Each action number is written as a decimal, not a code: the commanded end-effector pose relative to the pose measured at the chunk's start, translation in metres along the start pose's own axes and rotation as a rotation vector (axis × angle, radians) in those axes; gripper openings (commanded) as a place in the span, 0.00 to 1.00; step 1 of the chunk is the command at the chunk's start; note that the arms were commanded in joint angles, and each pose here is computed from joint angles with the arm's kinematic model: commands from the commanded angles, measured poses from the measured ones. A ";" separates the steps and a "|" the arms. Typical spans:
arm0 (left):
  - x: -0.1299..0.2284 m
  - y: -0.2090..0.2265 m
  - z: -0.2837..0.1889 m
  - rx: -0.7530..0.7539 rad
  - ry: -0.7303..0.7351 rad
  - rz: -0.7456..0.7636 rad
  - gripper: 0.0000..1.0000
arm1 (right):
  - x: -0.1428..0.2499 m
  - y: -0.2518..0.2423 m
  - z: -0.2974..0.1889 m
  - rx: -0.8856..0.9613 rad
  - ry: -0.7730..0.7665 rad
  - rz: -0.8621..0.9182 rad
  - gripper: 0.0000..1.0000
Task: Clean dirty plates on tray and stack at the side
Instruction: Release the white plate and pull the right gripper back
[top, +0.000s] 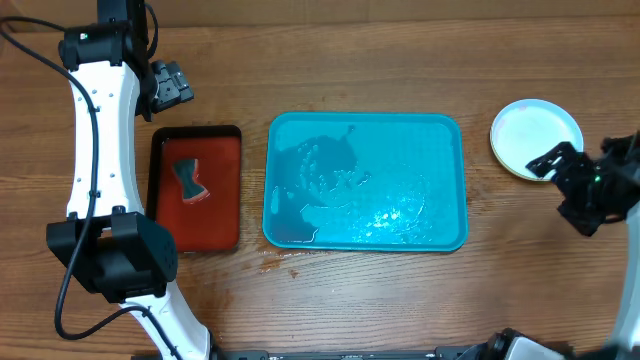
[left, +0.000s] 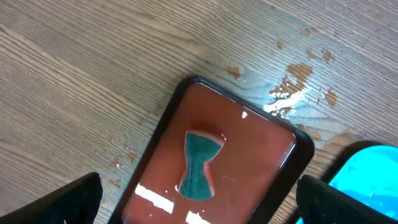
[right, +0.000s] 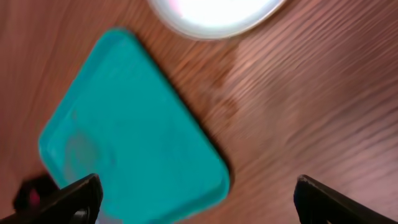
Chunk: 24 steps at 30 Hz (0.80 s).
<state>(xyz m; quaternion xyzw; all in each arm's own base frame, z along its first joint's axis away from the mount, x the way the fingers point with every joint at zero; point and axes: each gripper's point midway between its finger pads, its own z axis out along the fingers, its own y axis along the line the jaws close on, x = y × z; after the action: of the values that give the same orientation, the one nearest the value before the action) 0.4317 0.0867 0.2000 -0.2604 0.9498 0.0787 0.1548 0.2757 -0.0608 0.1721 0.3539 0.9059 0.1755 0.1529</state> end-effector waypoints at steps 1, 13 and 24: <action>-0.006 0.006 -0.009 -0.002 -0.030 -0.011 1.00 | 0.028 0.024 -0.021 -0.021 -0.030 -0.159 1.00; -0.007 0.006 -0.009 -0.002 -0.030 -0.011 1.00 | 0.087 0.069 -0.061 -0.146 -0.093 -0.418 1.00; -0.007 0.006 -0.009 -0.002 -0.030 -0.011 1.00 | 0.089 0.065 -0.050 -0.119 -0.035 -0.400 1.00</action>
<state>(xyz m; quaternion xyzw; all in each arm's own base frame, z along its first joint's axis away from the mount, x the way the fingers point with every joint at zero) 0.4317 0.0867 0.2000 -0.2604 0.9498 0.0787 0.1548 0.2304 0.0344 0.2315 0.1629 0.9425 0.1886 0.2227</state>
